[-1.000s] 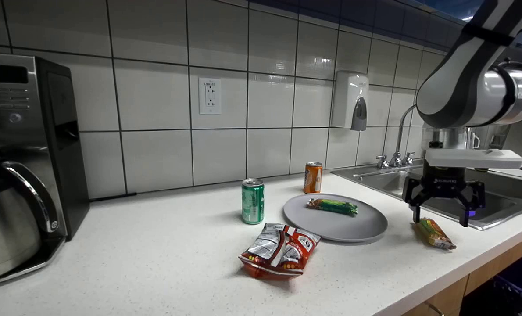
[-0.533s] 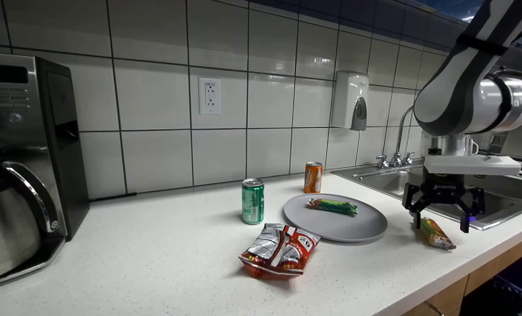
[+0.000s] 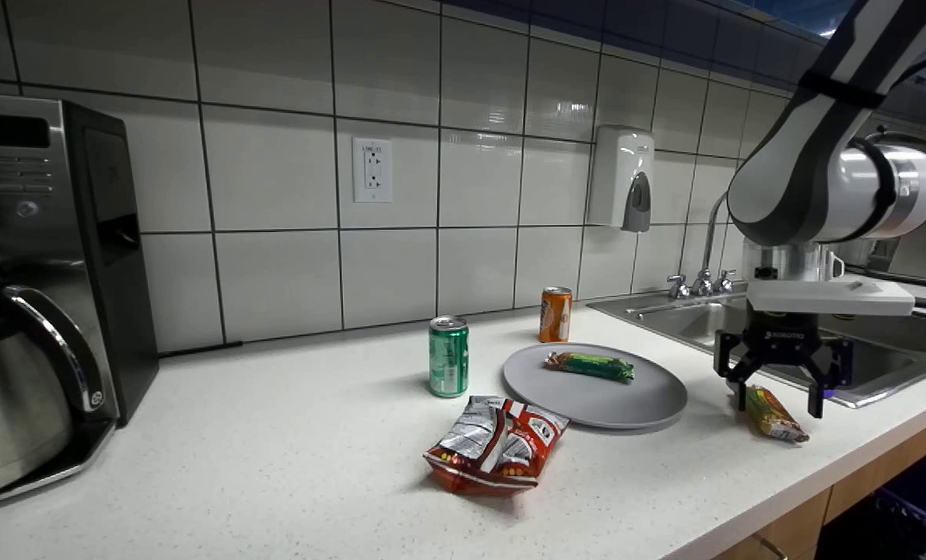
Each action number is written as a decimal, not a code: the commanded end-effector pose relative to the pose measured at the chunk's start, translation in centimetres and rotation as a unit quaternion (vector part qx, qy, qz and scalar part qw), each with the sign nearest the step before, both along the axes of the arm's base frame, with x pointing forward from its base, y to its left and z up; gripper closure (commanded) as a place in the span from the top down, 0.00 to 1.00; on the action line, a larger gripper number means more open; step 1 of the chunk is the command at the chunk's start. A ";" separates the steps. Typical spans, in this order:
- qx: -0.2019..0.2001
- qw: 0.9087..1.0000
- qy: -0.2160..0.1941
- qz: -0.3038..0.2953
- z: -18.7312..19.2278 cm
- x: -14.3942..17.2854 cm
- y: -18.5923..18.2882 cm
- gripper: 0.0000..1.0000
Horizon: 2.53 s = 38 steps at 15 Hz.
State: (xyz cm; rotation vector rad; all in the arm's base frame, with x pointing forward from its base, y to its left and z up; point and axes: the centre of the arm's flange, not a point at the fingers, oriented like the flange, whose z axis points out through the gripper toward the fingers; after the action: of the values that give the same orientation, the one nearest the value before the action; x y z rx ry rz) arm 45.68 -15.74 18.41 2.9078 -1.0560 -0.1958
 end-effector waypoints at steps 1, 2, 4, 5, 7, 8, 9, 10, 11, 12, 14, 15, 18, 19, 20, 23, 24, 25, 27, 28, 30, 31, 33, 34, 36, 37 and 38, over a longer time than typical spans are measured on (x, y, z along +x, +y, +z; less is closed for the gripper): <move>0.008 1.000 -0.006 -0.009 -0.1 0.5 -0.8 0.56; 0.010 1.000 -0.007 -0.011 0.0 0.5 -1.0 0.49; 0.010 1.000 -0.008 -0.014 0.0 0.5 -1.1 0.34; 0.012 1.000 -0.009 -0.015 0.1 0.5 -1.2 0.25; 0.012 1.000 -0.015 -0.013 0.6 0.5 -1.0 0.17; 0.013 1.000 -0.017 -0.009 0.9 0.5 -0.7 0.17; 0.013 1.000 -0.021 -0.006 1.3 0.4 -0.5 0.17; 0.013 1.000 -0.025 -0.002 1.7 0.4 -0.2 0.17; 0.013 1.000 -0.028 0.002 2.1 0.4 0.0 0.17; 0.012 0.999 -0.032 0.008 2.5 0.5 0.3 0.17; 0.012 0.999 -0.039 0.017 3.3 0.7 0.9 0.17; 0.012 0.999 -0.043 0.022 3.6 0.8 1.2 0.17; 0.014 0.998 -0.048 0.045 4.4 1.3 2.7 0.17; 0.015 0.997 -0.049 0.054 4.6 1.5 3.3 0.17; 0.016 0.997 -0.051 0.063 4.8 1.7 3.9 0.17; 0.020 0.994 -0.054 0.093 5.1 2.5 6.0 0.17; 0.021 0.993 -0.055 0.104 5.3 2.8 6.7 0.17; 0.023 0.992 -0.056 0.113 5.3 3.0 7.3 0.17; 0.026 0.989 -0.058 0.134 5.5 3.5 8.7 0.17; 0.027 0.987 -0.059 0.145 5.6 3.7 9.3 0.17; 0.030 0.983 -0.059 0.172 5.8 4.1 10.7 0.17; 0.031 0.980 -0.059 0.187 5.9 4.3 11.3 0.17; 0.031 0.973 -0.058 0.221 6.0 4.5 12.6 0.17; 0.032 0.968 -0.057 0.242 6.1 4.7 13.2 0.17; 0.040 0.958 -0.054 0.278 6.2 4.9 14.1 0.17; 0.043 0.953 -0.055 0.295 6.3 5.1 14.4 0.17; 0.048 0.947 -0.054 0.314 6.3 5.2 14.6 0.17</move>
State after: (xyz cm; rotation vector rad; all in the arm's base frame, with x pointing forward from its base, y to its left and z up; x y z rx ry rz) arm 50.50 -1.51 23.41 3.1651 -0.2585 -0.0377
